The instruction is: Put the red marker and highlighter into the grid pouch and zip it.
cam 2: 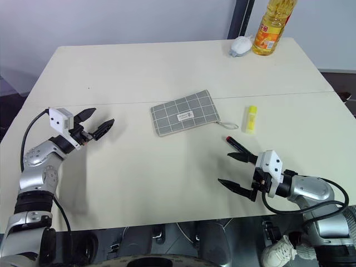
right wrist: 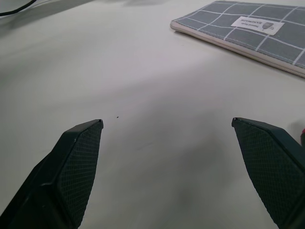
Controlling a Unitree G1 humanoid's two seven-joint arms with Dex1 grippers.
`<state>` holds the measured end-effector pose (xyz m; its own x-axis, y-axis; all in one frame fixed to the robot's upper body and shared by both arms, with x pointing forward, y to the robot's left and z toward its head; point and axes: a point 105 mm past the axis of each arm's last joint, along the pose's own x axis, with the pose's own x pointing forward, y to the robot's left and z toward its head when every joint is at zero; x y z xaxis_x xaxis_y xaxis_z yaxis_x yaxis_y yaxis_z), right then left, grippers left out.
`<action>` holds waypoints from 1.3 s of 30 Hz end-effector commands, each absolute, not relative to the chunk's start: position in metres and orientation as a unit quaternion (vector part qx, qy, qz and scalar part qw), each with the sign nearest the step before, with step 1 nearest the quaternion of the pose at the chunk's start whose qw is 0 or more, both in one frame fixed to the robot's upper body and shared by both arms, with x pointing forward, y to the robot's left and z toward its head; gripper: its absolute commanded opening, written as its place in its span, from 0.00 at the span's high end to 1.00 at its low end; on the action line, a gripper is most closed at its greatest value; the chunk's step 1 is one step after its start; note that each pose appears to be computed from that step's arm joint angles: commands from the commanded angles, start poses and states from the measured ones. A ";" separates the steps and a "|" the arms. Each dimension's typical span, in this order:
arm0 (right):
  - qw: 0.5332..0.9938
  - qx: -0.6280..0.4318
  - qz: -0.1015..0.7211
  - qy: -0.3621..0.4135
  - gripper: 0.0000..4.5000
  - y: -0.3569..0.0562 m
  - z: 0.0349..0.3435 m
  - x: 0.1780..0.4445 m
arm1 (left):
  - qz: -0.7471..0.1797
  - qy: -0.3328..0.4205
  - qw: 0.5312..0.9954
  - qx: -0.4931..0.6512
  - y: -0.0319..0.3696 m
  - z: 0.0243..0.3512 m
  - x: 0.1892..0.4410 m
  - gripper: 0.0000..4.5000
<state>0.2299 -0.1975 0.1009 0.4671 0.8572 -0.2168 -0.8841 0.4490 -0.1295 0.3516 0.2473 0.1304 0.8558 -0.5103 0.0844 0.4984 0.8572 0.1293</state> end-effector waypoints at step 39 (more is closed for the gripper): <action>0.923 -0.100 0.366 -0.067 0.99 -0.096 0.153 0.389 | -0.393 -0.139 0.842 0.343 0.203 0.137 0.341 0.00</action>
